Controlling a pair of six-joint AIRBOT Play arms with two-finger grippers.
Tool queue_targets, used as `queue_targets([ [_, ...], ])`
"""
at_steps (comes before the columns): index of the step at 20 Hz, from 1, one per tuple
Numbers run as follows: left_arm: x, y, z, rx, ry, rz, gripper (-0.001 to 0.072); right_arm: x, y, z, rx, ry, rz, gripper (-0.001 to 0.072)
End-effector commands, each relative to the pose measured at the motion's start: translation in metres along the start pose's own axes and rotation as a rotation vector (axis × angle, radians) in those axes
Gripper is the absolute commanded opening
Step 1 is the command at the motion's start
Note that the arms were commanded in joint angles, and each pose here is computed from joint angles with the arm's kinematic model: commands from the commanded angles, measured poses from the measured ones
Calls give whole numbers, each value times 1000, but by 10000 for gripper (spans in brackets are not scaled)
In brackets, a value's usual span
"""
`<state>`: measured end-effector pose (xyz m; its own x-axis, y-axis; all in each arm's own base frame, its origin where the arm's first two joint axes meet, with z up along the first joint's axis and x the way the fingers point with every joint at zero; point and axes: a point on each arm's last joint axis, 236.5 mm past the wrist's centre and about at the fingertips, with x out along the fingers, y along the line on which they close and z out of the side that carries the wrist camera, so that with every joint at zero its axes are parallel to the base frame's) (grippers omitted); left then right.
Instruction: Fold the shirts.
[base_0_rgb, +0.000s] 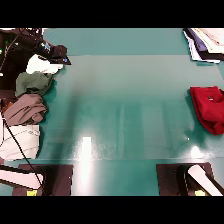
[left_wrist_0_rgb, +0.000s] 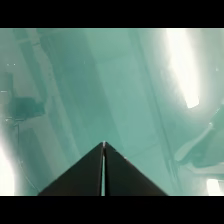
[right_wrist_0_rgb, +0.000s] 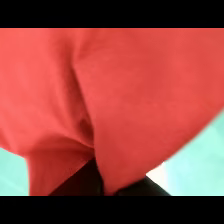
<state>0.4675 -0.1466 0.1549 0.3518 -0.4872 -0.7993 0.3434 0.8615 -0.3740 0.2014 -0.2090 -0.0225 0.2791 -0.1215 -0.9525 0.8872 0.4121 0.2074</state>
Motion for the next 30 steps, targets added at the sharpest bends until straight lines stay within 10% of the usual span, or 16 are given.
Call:
queue_targets([
  [1,0,0,0,9,0,0,21,2,1,-30,-104,145,-43,352],
  [2,0,0,0,9,0,0,22,-3,-5,-30,-159,169,-85,525],
  [6,0,0,0,9,0,0,22,-47,-42,9,-225,117,-288,535],
  [13,0,0,3,8,-11,2,22,-102,76,40,-319,-50,18,531],
  [15,0,1,6,8,-25,3,22,-113,116,26,-417,-54,84,424],
  [18,0,1,12,8,-50,6,22,-130,166,-5,-588,-50,148,12],
  [30,-1,3,25,7,-105,14,22,-156,248,-110,-966,-2,297,18],
])
